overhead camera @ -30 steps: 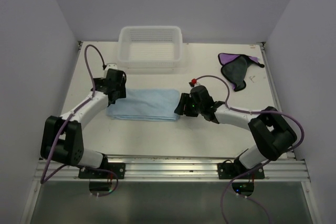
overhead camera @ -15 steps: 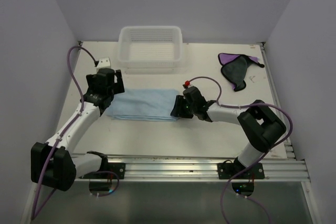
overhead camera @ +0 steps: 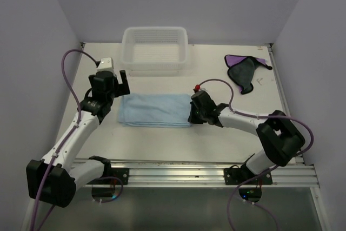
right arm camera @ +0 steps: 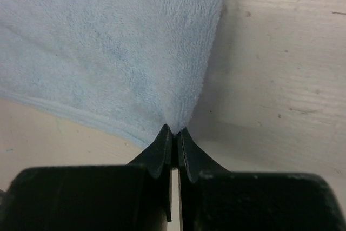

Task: Roll the towels
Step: Fold the towel

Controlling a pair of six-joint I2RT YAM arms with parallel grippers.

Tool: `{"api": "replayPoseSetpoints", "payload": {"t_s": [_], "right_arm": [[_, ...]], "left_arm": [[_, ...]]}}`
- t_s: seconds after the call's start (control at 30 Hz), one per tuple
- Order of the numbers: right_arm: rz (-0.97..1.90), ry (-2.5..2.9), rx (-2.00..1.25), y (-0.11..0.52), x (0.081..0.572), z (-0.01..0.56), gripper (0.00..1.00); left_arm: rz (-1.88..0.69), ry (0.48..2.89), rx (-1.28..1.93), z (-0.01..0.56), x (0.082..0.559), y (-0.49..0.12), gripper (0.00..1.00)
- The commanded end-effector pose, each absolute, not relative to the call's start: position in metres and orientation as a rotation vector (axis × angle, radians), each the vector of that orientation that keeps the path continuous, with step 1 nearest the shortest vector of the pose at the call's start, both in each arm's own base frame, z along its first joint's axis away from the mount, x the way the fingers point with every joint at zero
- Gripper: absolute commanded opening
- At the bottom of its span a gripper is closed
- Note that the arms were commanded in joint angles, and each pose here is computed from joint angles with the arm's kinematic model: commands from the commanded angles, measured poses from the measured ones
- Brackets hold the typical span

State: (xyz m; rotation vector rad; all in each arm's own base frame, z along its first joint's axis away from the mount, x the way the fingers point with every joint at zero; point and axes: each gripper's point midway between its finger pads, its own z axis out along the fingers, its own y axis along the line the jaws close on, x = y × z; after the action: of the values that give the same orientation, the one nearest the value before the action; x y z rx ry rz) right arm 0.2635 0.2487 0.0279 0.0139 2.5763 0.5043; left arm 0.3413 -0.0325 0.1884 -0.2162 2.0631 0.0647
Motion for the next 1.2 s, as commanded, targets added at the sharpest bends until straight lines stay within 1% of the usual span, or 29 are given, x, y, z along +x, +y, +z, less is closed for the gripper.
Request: {"api": "replayPoseSetpoints", "payload": {"t_s": [0.0, 0.1, 0.23, 0.27, 0.3, 0.33, 0.37, 0.4, 0.43, 0.53, 0.6, 0.63, 0.67, 0.7, 0.77, 0.8, 0.87, 0.9, 0.93, 0.97, 1.07, 1.17], "right_arm": [[0.325, 2.566, -0.024, 0.212, 0.253, 0.036, 0.0], [0.271, 2.557, -0.037, 0.193, 0.242, 0.042, 0.0], [0.209, 2.561, -0.034, 0.169, 0.224, 0.046, 0.0], [0.215, 2.554, -0.032, 0.165, 0.22, 0.048, 0.0], [0.211, 2.559, -0.025, 0.162, 0.217, 0.049, 0.0], [0.183, 2.576, -0.024, 0.155, 0.21, 0.047, 0.0], [0.171, 2.584, -0.015, 0.15, 0.205, 0.044, 0.0], [0.181, 2.578, -0.004, 0.148, 0.202, 0.047, 0.0], [0.178, 2.579, 0.001, 0.146, 0.2, 0.046, 0.0], [0.185, 2.591, 0.006, 0.143, 0.194, 0.038, 0.0], [0.187, 2.602, 0.012, 0.143, 0.192, 0.034, 0.02], [0.2, 2.608, 0.011, 0.145, 0.191, 0.032, 0.05], [0.21, 2.613, 0.009, 0.147, 0.19, 0.031, 0.07], [0.223, 2.616, 0.006, 0.148, 0.19, 0.031, 0.14], [0.245, 2.625, -0.006, 0.152, 0.188, 0.033, 0.24], [0.24, 2.623, -0.007, 0.151, 0.188, 0.035, 0.33], [0.245, 2.608, 0.003, 0.151, 0.189, 0.043, 0.4], [0.256, 2.598, 0.007, 0.151, 0.19, 0.048, 0.42], [0.252, 2.598, 0.012, 0.149, 0.189, 0.05, 0.45], [0.28, 2.566, 0.017, 0.151, 0.191, 0.061, 0.46], [0.26, 2.529, 0.04, 0.145, 0.194, 0.075, 0.48], [0.204, 2.478, 0.085, 0.132, 0.199, 0.087, 0.52]], "left_arm": [[-0.078, 2.003, -0.184, 0.206, 0.345, -0.054, 1.0], [-0.191, 2.014, -0.096, 0.21, 0.341, -0.084, 1.0], [-0.48, 1.987, -0.007, 0.229, 0.327, -0.13, 0.97], [-0.555, 1.975, -0.044, 0.232, 0.323, -0.137, 0.91], [-0.623, 1.914, -0.028, 0.247, 0.319, -0.147, 0.89], [-0.65, 1.916, -0.037, 0.242, 0.313, -0.152, 0.87], [-0.678, 1.91, -0.07, 0.241, 0.31, -0.157, 0.83], [-0.723, 1.869, -0.04, 0.247, 0.304, -0.171, 0.81], [-0.718, 1.896, -0.04, 0.228, 0.3, -0.176, 0.8], [-0.742, 1.975, 0.01, 0.194, 0.291, -0.206, 0.73], [-0.762, 2.021, 0.047, 0.176, 0.285, -0.224, 0.65], [-0.772, 2.035, 0.06, 0.166, 0.281, -0.229, 0.63], [-0.79, 2.032, 0.063, 0.164, 0.279, -0.234, 0.57], [-0.828, 1.991, 0.094, 0.171, 0.276, -0.246, 0.52], [-0.851, 1.95, 0.167, 0.178, 0.27, -0.26, 0.47], [-0.856, 1.942, 0.21, 0.179, 0.262, -0.274, 0.43], [-0.846, 1.923, 0.271, 0.185, 0.259, -0.291, 0.37], [-0.845, 1.954, 0.314, 0.175, 0.252, -0.303, 0.34], [-0.839, 1.949, 0.322, 0.178, 0.254, -0.308, 0.3], [-0.828, 1.964, 0.329, 0.173, 0.254, -0.31, 0.22], [-0.806, 1.993, 0.318, 0.162, 0.26, -0.315, 0.11], [-0.872, 1.997, 0.327, 0.158, 0.261, -0.331, 0.06]]}}
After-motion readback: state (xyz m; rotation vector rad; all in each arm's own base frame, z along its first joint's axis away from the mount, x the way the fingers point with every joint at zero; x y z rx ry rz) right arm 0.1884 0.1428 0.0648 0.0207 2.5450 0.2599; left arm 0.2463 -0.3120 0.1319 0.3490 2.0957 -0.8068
